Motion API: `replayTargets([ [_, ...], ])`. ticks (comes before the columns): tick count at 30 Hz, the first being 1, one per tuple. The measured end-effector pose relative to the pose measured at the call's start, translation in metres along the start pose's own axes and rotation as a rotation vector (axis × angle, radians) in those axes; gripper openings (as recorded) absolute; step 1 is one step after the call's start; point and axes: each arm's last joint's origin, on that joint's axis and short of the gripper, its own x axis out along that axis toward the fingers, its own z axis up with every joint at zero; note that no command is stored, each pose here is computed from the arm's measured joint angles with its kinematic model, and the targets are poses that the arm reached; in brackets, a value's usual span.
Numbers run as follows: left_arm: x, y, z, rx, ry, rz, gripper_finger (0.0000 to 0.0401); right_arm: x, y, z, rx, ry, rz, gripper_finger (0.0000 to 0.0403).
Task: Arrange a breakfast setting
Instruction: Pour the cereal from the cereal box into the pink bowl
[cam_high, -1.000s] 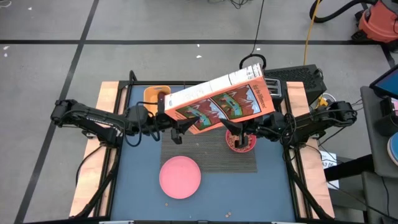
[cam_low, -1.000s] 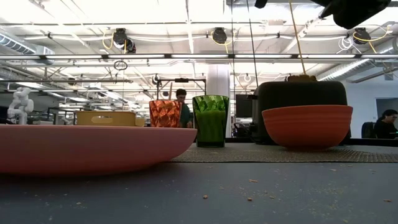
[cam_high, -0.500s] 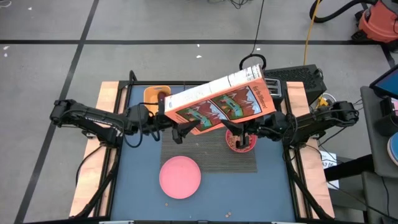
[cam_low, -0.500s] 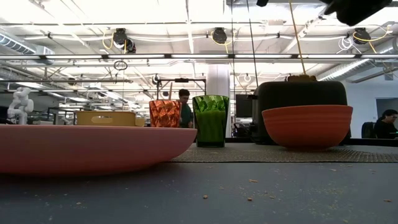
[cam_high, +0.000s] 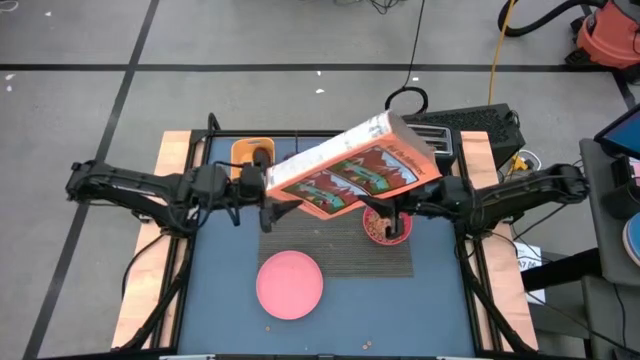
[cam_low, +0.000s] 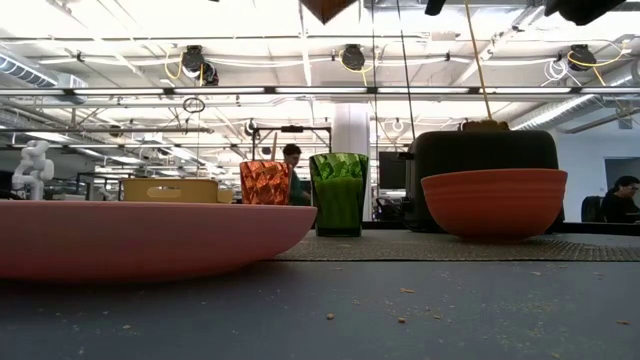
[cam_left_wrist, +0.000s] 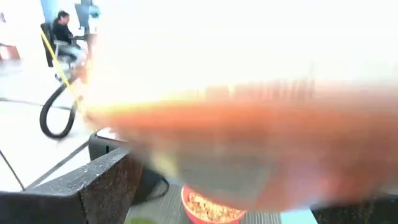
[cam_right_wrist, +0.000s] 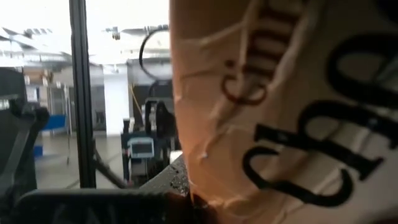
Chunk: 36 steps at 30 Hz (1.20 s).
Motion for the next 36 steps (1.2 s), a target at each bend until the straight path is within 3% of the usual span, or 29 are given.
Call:
replayTargets([
  [25, -0.009, 0.002, 0.003, 0.018, 0.014, -0.002, 0.0392, -0.014, -0.001, -0.032, 0.034, 0.424, -0.006, 0.0085],
  [36, 0.026, -0.007, -0.029, -0.019, 0.137, 0.007, 0.0392, -0.019, -0.002, -0.040, 0.022, 0.516, -0.011, 0.0085],
])
